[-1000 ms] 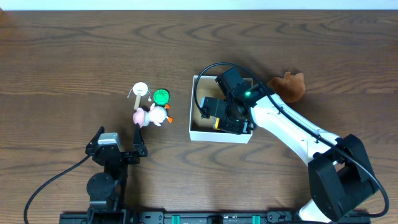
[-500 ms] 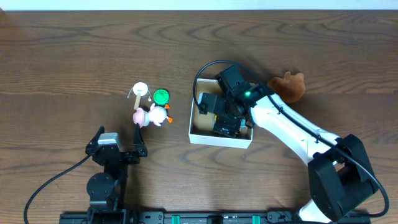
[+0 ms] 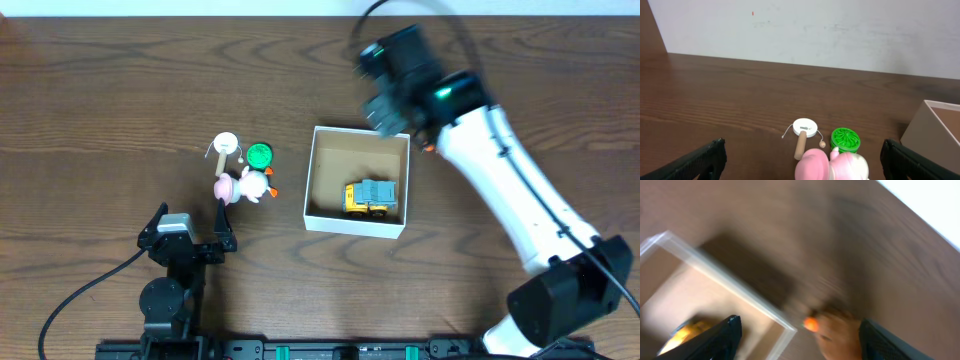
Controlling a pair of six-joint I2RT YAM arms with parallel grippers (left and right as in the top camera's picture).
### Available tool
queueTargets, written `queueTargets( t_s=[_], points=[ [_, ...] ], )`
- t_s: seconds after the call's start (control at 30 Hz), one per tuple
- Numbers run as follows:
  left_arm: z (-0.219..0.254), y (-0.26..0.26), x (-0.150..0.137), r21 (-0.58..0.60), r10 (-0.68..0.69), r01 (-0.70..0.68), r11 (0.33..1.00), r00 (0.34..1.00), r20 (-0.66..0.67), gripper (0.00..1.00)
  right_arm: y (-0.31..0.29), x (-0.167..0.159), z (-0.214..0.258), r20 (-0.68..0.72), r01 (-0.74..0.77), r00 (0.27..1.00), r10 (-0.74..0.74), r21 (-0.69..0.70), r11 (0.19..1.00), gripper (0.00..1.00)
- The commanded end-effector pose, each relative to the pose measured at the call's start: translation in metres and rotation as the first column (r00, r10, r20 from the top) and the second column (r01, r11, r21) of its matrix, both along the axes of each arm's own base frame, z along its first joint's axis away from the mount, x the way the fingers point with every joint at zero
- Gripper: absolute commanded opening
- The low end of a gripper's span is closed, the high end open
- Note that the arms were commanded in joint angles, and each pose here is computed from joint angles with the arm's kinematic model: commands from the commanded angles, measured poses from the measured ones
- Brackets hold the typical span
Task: Pack container
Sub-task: 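Grasp the brown plush bear with the right gripper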
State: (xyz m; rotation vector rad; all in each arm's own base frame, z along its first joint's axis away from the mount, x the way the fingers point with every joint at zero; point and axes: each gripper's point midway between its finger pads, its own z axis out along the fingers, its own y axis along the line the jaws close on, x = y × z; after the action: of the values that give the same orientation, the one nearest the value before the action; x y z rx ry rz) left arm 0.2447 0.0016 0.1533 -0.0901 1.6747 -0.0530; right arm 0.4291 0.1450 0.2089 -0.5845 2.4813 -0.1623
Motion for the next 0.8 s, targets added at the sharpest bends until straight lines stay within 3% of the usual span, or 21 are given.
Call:
queueTargets(
  t_s=[0.0, 0.17, 0.3, 0.4, 0.57, 0.77],
  points=[
    [-0.017, 0.006, -0.001, 0.001, 0.032, -0.032, 1.0, 0.998, -0.052, 0.98, -0.071, 0.015, 0.006, 0.006, 0.37, 0.928, -0.372, 0.095, 0.924, 0.77],
    [-0.017, 0.006, -0.001, 0.001, 0.032, -0.032, 0.999, 0.998, -0.052, 0.98, -0.138, 0.018, -0.009, -0.113, 0.626, 0.776, -0.62, 0.254, 0.737, 0.76],
    [-0.017, 0.006, -0.001, 0.001, 0.032, -0.032, 1.0, 0.998, -0.052, 0.98, -0.175, 0.015, -0.032, -0.185, 0.767, 0.633, -0.752, 0.282, 0.576, 0.76],
    [-0.017, 0.006, -0.001, 0.001, 0.032, -0.032, 1.0, 0.998, -0.052, 0.98, -0.179, 0.013, -0.055, -0.225, 0.811, 0.577, -0.785, 0.275, 0.517, 0.77],
    [-0.017, 0.006, -0.001, 0.001, 0.032, -0.032, 0.999, 0.998, -0.052, 0.98, -0.158, 0.018, -0.098, -0.294, 0.814, 0.578, -0.761, 0.273, 0.513, 0.8],
    [-0.017, 0.006, -0.001, 0.001, 0.031, -0.031, 1.0, 0.998, -0.052, 0.98, -0.145, 0.017, -0.147, -0.385, 0.91, 0.4, -0.832, 0.271, 0.313, 0.83]
  ],
)
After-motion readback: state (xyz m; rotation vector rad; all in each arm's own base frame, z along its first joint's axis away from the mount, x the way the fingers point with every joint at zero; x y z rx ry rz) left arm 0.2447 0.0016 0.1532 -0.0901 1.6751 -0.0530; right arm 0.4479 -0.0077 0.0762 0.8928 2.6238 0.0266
